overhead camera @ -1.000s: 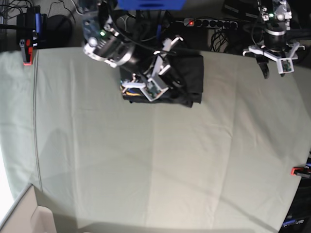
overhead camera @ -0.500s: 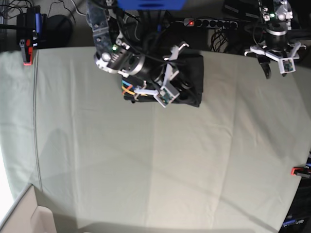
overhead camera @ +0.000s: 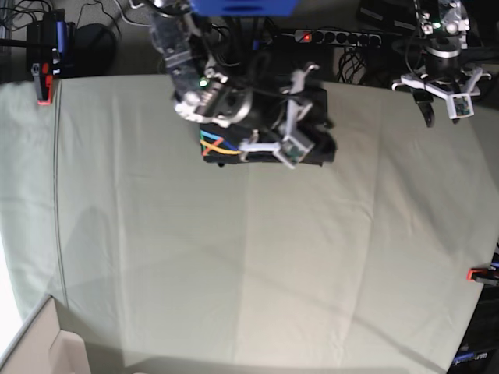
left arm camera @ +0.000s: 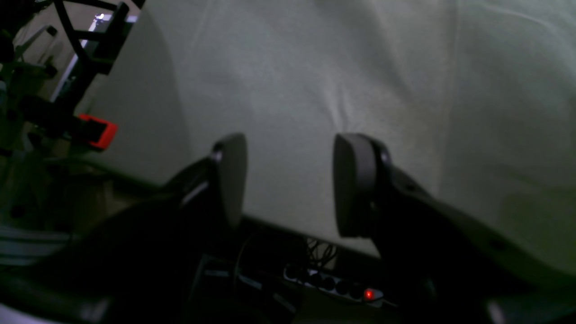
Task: Layout the t-shirt on the table in an organized manner, then fold the t-shirt properly
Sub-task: 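Press the folded stack flat with the right gripper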
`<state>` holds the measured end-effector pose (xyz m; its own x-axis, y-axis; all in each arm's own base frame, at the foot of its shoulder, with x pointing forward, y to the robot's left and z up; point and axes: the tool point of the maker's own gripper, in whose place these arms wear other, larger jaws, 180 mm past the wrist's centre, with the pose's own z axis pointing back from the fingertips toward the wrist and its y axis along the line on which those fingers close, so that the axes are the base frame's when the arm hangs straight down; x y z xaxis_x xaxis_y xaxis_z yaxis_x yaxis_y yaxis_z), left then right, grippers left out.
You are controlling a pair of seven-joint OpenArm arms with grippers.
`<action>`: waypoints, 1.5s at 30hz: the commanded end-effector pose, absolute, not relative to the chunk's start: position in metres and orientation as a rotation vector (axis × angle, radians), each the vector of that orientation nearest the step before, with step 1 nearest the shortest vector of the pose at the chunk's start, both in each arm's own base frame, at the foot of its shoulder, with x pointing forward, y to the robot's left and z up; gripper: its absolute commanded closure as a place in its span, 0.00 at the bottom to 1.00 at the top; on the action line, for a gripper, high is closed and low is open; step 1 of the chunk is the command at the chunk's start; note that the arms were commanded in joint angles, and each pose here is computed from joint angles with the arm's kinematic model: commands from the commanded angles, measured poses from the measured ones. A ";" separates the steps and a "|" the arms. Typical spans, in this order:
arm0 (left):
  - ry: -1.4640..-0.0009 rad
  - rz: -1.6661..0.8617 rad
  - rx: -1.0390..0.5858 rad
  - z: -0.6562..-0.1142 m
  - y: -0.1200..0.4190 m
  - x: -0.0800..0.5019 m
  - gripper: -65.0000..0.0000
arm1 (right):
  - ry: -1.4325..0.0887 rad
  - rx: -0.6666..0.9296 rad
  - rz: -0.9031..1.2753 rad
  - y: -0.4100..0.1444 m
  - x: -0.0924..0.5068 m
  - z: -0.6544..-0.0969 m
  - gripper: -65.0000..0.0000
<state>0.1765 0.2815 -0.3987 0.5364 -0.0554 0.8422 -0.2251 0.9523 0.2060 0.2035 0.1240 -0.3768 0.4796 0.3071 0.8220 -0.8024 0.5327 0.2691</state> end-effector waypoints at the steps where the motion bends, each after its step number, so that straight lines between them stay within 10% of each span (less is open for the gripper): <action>1: -1.041 0.092 0.315 -0.390 0.283 0.181 0.54 | -0.856 0.756 0.738 0.131 0.209 -0.360 0.58; 5: -1.040 0.094 0.318 -0.390 0.285 0.180 0.54 | -0.893 0.754 0.732 0.128 0.213 -0.348 0.44; 19: -1.048 0.122 0.297 -0.392 0.275 0.183 0.54 | -0.982 0.563 0.536 0.043 0.243 -0.341 0.44; 29: -1.068 0.124 0.296 -0.388 0.275 0.190 0.54 | -0.890 0.636 0.563 0.068 0.213 -0.361 0.73; 45: -1.062 0.125 0.303 -0.387 0.277 0.186 0.54 | -0.833 0.800 0.862 0.138 0.160 -0.352 0.74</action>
<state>0.1821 0.2748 -0.3987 0.5193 -0.0254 0.8542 -0.2457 0.9529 0.1777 0.1550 0.1302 -0.3688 0.4186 0.3724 0.8283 -0.8681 0.4321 0.2445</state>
